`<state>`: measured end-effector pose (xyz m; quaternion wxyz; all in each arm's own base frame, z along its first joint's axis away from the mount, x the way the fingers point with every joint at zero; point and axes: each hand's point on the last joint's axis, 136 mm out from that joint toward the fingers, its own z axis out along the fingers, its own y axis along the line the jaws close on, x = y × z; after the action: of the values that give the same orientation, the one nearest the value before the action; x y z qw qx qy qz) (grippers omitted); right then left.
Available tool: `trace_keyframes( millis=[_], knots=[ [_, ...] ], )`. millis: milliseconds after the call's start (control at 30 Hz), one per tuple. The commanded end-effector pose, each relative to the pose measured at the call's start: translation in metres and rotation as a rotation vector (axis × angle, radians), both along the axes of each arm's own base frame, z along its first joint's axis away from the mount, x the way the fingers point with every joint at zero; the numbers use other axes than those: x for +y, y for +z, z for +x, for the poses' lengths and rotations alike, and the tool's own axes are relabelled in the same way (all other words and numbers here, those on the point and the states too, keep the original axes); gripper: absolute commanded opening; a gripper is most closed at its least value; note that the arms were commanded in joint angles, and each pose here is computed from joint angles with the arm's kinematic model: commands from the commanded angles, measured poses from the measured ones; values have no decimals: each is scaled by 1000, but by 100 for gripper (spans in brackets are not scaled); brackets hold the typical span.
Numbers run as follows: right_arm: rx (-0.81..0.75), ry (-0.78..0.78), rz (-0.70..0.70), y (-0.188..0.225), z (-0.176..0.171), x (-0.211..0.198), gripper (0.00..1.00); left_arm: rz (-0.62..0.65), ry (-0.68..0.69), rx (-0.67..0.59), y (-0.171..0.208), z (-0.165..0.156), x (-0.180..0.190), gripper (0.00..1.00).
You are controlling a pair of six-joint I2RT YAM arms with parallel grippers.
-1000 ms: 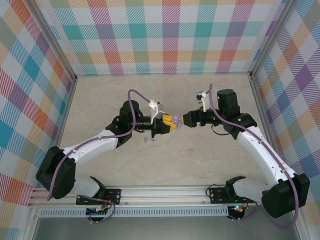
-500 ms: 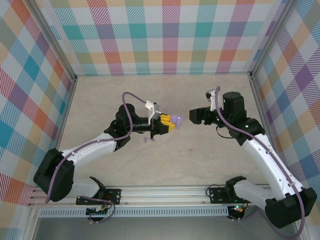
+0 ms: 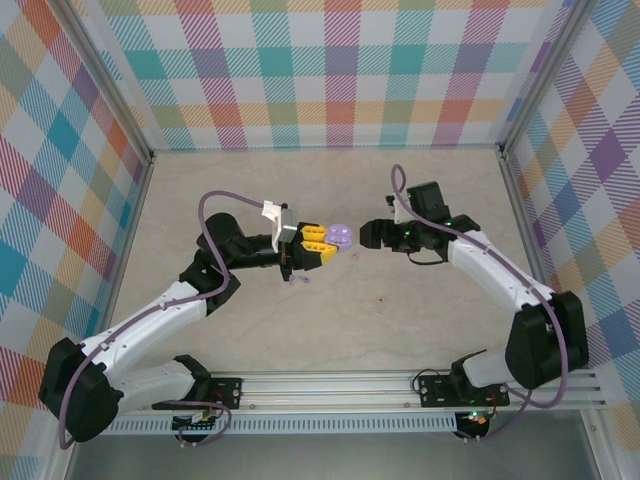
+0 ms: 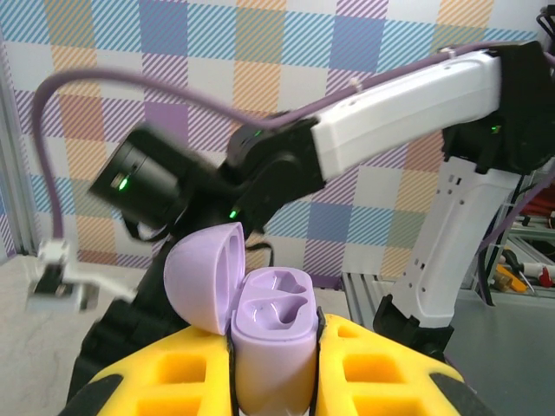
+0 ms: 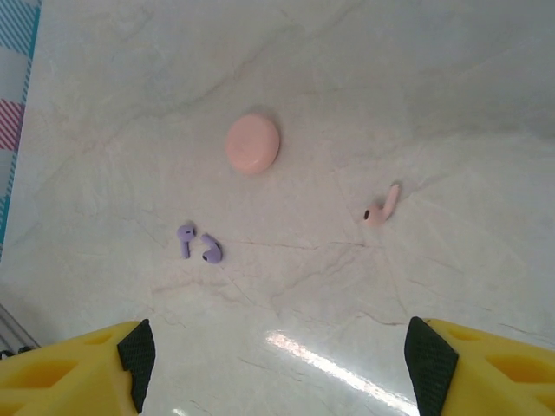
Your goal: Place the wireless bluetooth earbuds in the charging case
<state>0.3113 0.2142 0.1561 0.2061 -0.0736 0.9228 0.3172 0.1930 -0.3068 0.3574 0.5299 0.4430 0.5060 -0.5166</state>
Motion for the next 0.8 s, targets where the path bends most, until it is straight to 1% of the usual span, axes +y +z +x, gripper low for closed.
trace_keyframes(
  millis=[0,67,267,300,367,467,667,767],
  knots=[
    [71,62,71,-13,-7,30,77,-1,2,17,1,-3,6,18],
    [101,93,73,-24,-8,45,76,-3,8,18,2,-2,7,18],
    [198,190,71,-50,-17,89,63,-4,18,24,4,0,9,18],
    [206,210,79,-52,-19,97,60,-5,16,23,5,-1,9,18],
    [231,252,118,-53,-23,112,50,-3,19,19,6,-1,10,18],
    [262,293,140,-58,-27,129,41,1,20,20,6,-1,10,18],
    [310,341,147,-70,-30,154,37,5,16,21,5,-1,9,18],
    [329,350,138,-78,-30,163,36,8,16,23,4,0,8,18]
  ],
)
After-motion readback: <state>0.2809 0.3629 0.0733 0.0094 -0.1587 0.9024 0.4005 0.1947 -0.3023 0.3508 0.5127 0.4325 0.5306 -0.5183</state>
